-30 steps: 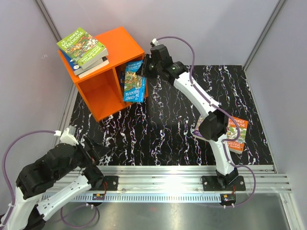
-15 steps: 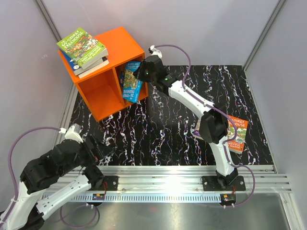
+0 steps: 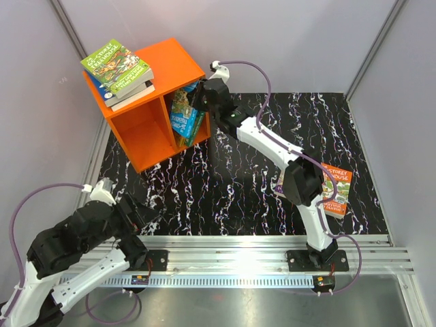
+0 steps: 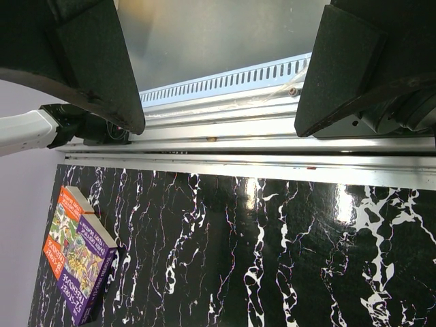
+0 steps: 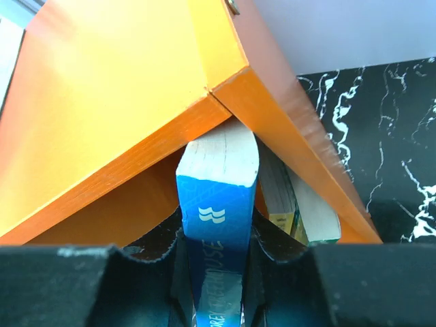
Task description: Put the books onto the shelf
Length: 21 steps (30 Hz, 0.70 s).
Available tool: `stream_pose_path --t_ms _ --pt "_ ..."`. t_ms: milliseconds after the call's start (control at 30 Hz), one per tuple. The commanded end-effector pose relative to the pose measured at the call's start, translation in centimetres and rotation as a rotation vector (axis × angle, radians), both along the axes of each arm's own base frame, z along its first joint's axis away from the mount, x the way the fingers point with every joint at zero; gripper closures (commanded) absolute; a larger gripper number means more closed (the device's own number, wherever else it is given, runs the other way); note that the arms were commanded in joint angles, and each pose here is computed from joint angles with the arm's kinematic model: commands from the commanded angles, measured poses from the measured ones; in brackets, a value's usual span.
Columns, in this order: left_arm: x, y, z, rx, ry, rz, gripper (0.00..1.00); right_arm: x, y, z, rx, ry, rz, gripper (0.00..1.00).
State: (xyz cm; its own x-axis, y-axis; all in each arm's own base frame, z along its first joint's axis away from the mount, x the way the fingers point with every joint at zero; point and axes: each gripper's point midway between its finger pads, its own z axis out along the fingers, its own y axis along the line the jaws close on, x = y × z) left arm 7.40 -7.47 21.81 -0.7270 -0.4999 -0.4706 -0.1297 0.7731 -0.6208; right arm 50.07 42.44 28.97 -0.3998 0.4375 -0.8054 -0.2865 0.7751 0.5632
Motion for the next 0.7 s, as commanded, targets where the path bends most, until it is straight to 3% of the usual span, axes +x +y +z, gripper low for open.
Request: stream_pose_path --t_ms 0,467,667 --pt "-0.8 0.9 -0.7 0.041 0.039 0.006 0.01 1.7 -1.3 9.6 0.163 -0.258 -0.108 1.0" --pt "-0.4 0.7 -3.0 0.029 0.06 0.036 0.01 4.4 -0.2 4.1 0.177 -0.4 -0.214 1.0" --pt "-0.5 1.2 -4.0 0.044 0.072 0.06 0.01 4.5 1.5 0.1 0.101 -0.45 -0.275 1.0"
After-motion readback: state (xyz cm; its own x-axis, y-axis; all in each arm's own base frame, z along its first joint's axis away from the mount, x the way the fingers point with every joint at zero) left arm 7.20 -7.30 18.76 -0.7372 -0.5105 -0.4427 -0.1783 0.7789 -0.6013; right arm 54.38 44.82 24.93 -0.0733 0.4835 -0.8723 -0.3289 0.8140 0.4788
